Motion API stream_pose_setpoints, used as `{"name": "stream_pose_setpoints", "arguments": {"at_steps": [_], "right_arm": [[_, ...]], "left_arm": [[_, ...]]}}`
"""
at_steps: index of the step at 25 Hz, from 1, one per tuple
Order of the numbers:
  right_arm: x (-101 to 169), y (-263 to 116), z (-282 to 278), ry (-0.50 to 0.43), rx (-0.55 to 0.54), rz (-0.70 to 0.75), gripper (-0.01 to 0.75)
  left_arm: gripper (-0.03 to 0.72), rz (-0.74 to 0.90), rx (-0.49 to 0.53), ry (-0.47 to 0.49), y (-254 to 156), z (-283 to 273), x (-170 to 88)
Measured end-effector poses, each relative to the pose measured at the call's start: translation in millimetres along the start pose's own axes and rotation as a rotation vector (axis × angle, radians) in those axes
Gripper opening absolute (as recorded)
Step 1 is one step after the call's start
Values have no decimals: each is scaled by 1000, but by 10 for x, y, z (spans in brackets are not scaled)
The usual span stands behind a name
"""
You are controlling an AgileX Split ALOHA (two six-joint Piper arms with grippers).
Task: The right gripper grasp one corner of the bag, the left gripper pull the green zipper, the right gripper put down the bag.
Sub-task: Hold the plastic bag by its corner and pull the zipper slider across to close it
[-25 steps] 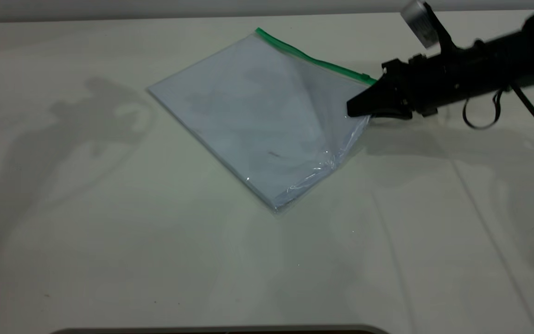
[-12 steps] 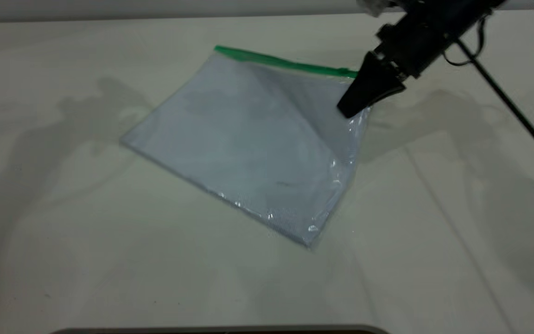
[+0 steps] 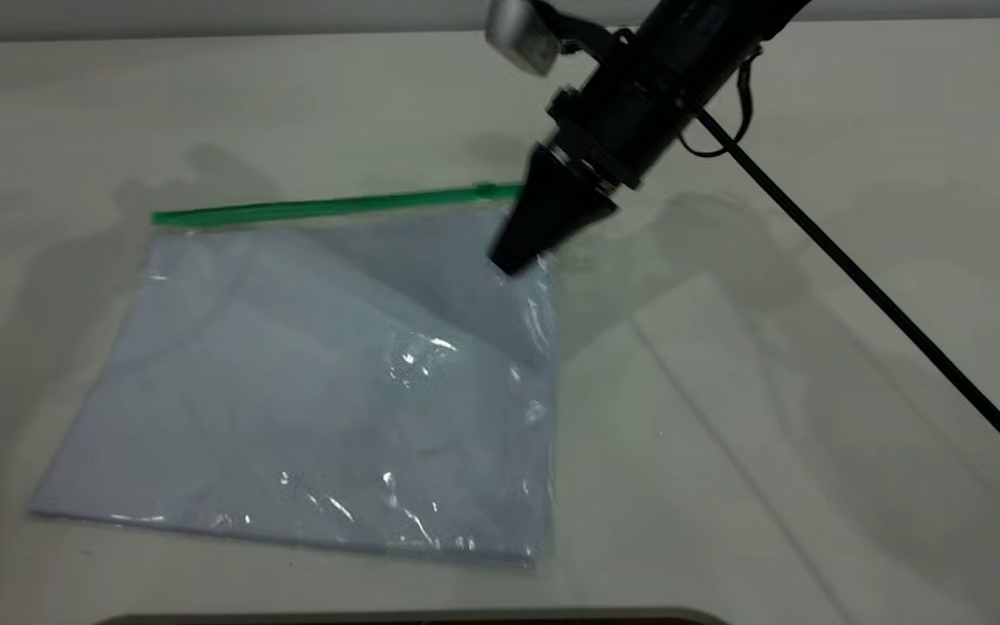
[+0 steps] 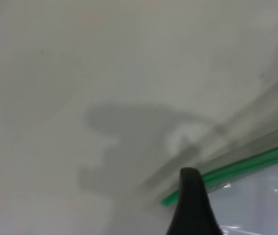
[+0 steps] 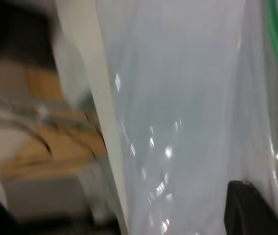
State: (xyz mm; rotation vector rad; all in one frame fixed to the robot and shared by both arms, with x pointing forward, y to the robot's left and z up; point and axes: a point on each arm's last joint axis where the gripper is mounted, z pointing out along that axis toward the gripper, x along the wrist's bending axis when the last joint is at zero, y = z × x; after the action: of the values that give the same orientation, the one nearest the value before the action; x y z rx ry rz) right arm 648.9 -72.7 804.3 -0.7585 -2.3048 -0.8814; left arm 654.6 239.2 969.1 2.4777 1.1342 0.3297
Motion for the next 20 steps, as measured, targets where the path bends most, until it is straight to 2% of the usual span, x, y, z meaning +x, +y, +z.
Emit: {"name": "stream_pose_setpoints", "arguments": {"at_steps": [3,6,12,15,20], "right_arm": [[-21,108,-8,-20,-119,50,34],[-71,163,-20,-71,-183,74,34],[-152,228,-48,-152,-265,108,34],[-170,258,-60,-171,-300,105,34],[-163,269,-63,-177,-304,14,34]], "left_arm": [[588,48,-19,-16,16,0,-16],[588,96,-73,-58,63,-2,-57],[588,228,-162,-236,167,65,-294],[588,311,-146,-315,158,234,-439],[588,393,-133,-370,93,505,-511]]}}
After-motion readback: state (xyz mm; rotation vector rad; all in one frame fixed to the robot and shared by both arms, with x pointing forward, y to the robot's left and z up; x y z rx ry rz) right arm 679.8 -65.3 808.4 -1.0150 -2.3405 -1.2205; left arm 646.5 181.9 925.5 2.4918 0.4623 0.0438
